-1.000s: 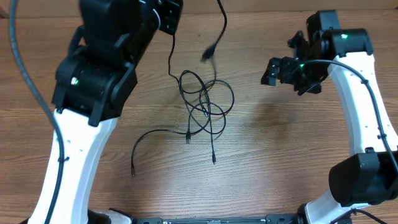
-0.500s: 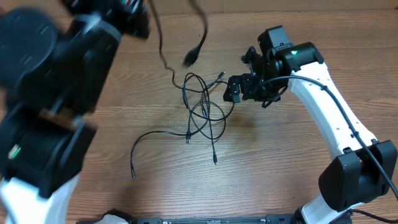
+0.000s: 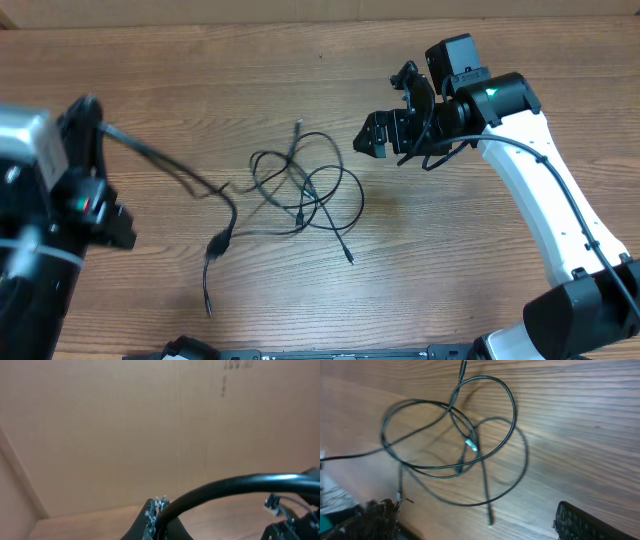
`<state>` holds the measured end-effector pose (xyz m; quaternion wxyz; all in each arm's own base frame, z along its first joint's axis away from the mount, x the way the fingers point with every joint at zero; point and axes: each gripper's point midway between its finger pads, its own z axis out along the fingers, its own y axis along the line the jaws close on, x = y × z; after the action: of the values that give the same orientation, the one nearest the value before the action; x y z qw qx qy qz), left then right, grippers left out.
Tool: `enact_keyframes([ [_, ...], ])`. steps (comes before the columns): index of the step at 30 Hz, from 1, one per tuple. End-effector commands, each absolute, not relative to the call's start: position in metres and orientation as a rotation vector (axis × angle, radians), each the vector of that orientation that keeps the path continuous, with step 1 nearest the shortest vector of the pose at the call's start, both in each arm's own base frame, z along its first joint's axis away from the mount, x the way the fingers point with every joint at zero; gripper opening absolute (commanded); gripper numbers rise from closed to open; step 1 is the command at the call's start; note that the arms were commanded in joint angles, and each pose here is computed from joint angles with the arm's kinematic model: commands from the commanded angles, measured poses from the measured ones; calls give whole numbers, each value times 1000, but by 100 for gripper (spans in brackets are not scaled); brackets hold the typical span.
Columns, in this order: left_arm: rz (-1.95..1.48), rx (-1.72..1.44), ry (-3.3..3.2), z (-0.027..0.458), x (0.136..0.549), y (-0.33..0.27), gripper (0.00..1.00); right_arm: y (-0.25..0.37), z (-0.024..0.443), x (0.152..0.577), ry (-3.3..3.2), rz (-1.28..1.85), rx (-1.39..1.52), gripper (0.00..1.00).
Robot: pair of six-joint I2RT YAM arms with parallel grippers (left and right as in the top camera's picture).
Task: Untangle cables
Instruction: 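Lower the right gripper onto the remaining cable loops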
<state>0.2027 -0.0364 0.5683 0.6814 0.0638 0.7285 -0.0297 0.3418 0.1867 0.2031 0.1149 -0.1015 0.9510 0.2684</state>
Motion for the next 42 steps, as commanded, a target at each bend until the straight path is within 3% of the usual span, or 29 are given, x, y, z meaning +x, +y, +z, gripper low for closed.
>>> enact_keyframes([
  [1, -42, 119, 1682, 558, 204, -31, 4, 214, 214, 323, 2764, 891, -397, 100],
  [12, 121, 64, 1807, 530, 242, -23, 4, 221, 190, 274, 2944, 612, -556, 100],
  [24, 372, -18, 2092, 444, 320, 4, 5, 224, 184, 256, 2959, 485, -703, 100],
  [34, 228, -131, 2221, 385, 343, 45, 4, 230, 166, 231, 2987, 460, -869, 100],
  [42, 216, -128, 2254, 358, 354, 49, 5, 246, 118, 211, 3074, 530, -757, 100],
])
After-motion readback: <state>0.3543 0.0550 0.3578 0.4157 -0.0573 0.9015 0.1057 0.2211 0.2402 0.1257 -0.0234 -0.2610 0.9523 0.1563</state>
